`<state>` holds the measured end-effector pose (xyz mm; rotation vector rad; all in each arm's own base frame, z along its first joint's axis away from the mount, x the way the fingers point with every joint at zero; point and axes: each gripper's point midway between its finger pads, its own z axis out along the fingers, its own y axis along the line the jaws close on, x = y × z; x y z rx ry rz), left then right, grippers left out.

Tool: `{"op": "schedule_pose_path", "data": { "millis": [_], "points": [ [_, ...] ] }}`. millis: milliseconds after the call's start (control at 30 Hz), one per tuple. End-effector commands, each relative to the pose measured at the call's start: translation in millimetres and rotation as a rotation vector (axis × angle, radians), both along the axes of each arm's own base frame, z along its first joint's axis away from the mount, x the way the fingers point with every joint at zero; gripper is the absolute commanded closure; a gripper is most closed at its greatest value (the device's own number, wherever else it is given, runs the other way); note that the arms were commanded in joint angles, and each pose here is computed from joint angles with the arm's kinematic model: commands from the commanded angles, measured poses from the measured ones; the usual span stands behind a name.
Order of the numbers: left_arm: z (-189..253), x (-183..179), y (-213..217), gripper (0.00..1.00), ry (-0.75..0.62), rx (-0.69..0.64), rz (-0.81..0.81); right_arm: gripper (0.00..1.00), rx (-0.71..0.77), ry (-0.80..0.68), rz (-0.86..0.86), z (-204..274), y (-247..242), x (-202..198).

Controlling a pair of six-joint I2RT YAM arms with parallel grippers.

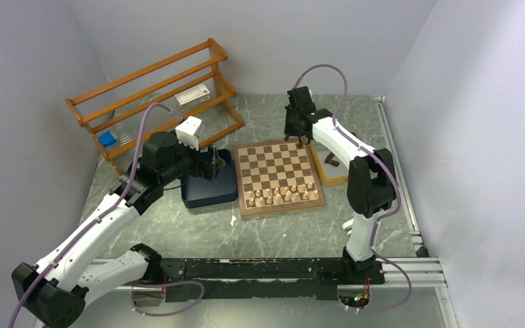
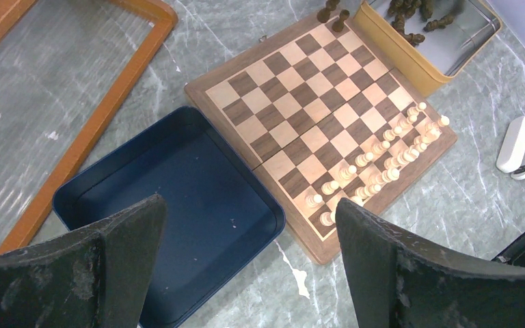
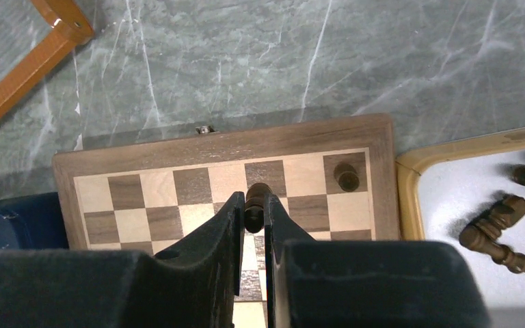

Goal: Set up the chess pieces on the board
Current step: Place the chess piece on the chessboard.

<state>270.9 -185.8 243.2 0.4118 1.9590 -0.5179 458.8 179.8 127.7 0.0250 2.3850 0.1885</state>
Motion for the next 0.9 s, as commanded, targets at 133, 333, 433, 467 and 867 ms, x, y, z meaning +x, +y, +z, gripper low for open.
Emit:
{"op": "schedule_pose_path", "data": {
  "millis": [133, 333, 433, 467, 867],
  "points": [
    [5, 0, 0, 0.02, -0.030, -0.002, -0.002, 0.86, -0.016, 0.029, 0.003, -13, 16, 7],
    [6, 0, 0, 0.02, -0.032, -0.003, -0.001, 0.86, -0.043, 0.050, -0.003, -26, 16, 8],
    [6, 0, 0, 0.02, -0.032, -0.002, -0.002, 0.86, -0.056, 0.064, -0.008, -32, 14, 8],
    [6, 0, 0, 0.02, -0.032, -0.002, -0.002, 0.86, -0.061, 0.067, -0.010, -33, 13, 8],
    [6, -1, 1, 0.02, -0.033, -0.001, 0.002, 0.85, -0.081, 0.101, -0.011, -47, 12, 7]
  ]
}}
